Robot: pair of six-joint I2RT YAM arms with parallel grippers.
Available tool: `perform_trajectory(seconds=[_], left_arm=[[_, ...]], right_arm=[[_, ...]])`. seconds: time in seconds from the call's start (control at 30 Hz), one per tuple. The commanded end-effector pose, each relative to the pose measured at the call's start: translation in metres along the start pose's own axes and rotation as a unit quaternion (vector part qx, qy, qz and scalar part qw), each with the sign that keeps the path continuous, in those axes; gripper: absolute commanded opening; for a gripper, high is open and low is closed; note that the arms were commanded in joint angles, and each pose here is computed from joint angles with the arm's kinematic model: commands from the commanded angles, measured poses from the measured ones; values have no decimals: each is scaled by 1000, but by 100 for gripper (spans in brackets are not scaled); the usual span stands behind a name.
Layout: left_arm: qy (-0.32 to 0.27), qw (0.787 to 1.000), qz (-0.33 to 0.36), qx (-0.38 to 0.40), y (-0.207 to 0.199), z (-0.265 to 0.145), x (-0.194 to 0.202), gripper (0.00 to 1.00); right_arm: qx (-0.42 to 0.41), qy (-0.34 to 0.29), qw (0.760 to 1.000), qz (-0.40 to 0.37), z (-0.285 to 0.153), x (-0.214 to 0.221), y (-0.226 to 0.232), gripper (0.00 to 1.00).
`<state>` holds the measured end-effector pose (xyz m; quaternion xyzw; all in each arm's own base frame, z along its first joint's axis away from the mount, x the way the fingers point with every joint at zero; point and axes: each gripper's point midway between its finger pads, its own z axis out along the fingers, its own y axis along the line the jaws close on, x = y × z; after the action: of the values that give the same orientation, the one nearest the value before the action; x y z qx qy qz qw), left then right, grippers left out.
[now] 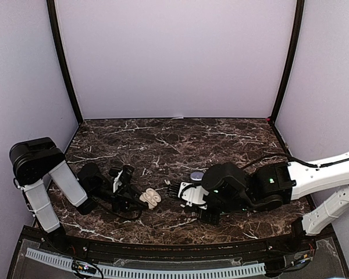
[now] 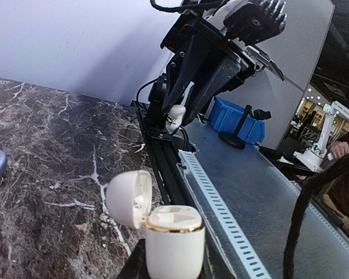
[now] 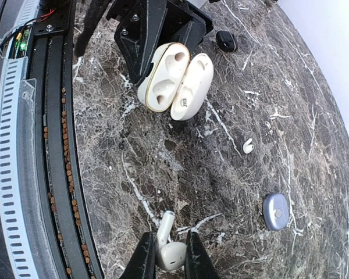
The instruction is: Insert the wireless bluetooth earbuds into the charging case
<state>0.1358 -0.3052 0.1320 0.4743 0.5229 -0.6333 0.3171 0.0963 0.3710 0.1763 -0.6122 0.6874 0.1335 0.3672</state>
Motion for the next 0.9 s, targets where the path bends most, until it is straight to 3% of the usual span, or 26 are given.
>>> perform_trajectory(seconds=[0.0,0.1,0.27,0.47,0.87], left_arm=[[-33,999,21,21,-14,-2,-26,0],[-21,999,-24,28,-11,0,-23,0],[-1,997,-70,39,-4,4,-20,0],[29,989,-139,32,14,11,-17,0],[80,975,-206,31,22,17,-13,0]], right_arm=[[25,-53,998,-15,-6,-22,-7,0],[36,-116,992,-20,-17,-34,-11,0],[15,-163,982,-90,-26,-29,2,0],[32,-155,971,-178,-22,-19,2,0],[30,-129,935,-328,4,-8,14,0]])
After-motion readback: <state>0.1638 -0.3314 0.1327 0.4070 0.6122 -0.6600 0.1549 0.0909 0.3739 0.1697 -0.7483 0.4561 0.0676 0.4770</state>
